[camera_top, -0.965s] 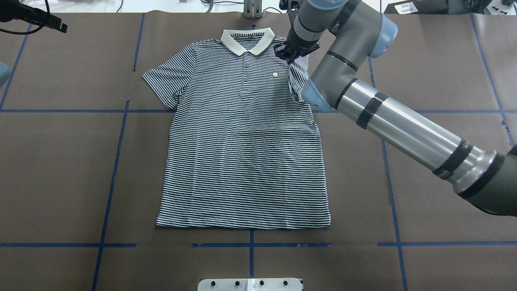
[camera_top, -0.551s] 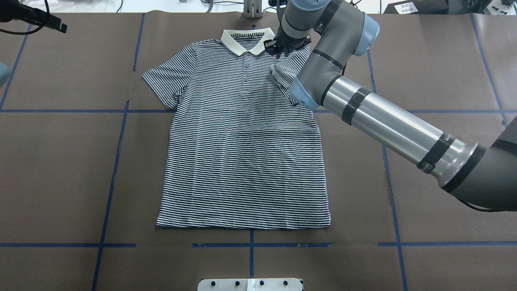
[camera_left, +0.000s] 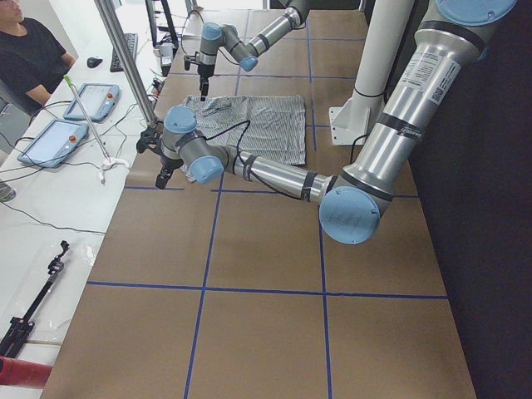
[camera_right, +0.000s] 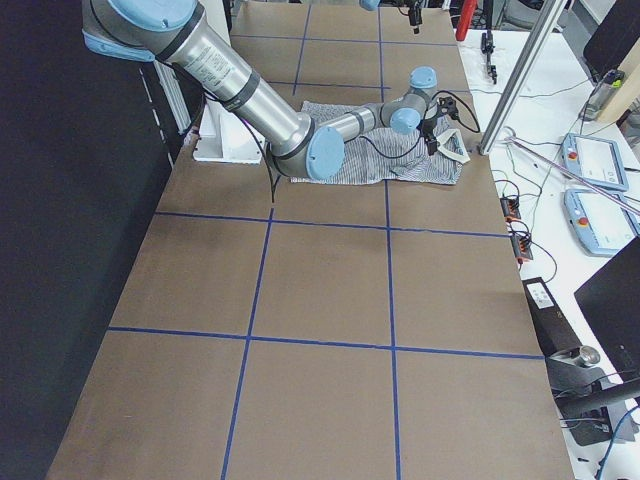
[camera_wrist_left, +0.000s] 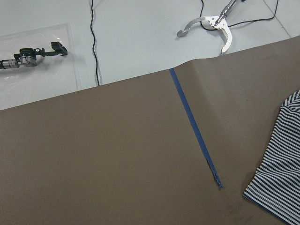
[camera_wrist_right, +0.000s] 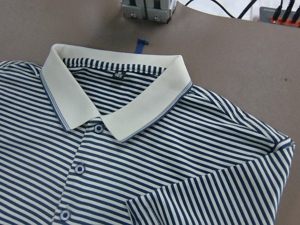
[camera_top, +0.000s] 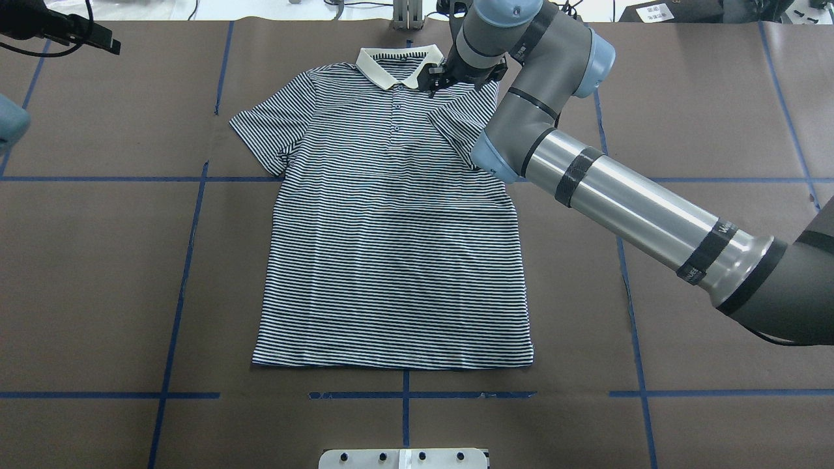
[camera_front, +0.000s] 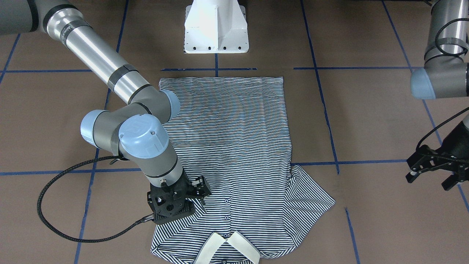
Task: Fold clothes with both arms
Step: 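Grasp the sleeve with the right gripper and fold it inward over the shirt body, then fold the other sleeve inward with the left gripper while the right gripper lifts away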
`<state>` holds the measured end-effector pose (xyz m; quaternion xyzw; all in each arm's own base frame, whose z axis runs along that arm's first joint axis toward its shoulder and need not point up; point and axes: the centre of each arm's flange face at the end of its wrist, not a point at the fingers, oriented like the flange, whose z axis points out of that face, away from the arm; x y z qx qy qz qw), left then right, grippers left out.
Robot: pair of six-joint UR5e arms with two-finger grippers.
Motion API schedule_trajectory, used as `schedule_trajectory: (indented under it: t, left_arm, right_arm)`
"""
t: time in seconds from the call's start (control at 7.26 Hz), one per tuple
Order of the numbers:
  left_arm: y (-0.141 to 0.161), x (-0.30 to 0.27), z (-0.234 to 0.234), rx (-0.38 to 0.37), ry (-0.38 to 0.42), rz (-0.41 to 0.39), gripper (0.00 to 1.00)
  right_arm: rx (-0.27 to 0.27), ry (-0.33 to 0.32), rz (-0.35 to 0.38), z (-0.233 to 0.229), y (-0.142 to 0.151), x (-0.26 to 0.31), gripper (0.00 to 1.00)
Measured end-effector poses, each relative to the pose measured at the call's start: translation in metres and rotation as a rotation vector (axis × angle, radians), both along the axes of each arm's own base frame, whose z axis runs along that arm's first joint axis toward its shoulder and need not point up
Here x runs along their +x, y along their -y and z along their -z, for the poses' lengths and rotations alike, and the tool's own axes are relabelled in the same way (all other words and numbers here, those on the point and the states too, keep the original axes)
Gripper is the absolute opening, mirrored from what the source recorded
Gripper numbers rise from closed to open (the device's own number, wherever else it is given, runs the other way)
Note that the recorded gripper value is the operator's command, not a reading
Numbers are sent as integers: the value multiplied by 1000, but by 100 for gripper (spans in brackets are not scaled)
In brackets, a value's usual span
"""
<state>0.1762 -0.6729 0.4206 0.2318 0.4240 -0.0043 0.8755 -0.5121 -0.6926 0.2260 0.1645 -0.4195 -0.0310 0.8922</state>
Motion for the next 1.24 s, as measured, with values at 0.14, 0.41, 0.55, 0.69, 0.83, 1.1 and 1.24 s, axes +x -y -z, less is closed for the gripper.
schedule_trajectory:
  t: [0.14,0.41,0.55,0.69,0.83,1.1,1.24]
  left_arm:
    - [-2,34,10,-63,-29,61,99]
    - [-9,108,21,-156,-47,188,99]
    - [-9,144,20,-172,-40,256,99]
    - [-12,177,13,-172,-42,304,99]
    - [-15,201,2,-167,-44,333,99]
    - [-18,229,-8,-156,-33,353,99]
    - [-20,237,-10,-152,-29,351,99]
  right_arm:
    - [-76,-25,11,16,-12,15,100]
    - [-211,-56,28,33,-38,72,100]
    - [-227,-61,31,18,-52,102,100]
    - [-220,-69,38,5,-58,120,100]
    - [-213,-76,45,-4,-60,128,100]
    - [-209,-84,47,-14,-62,132,100]
    - [-209,-85,46,-16,-62,132,100]
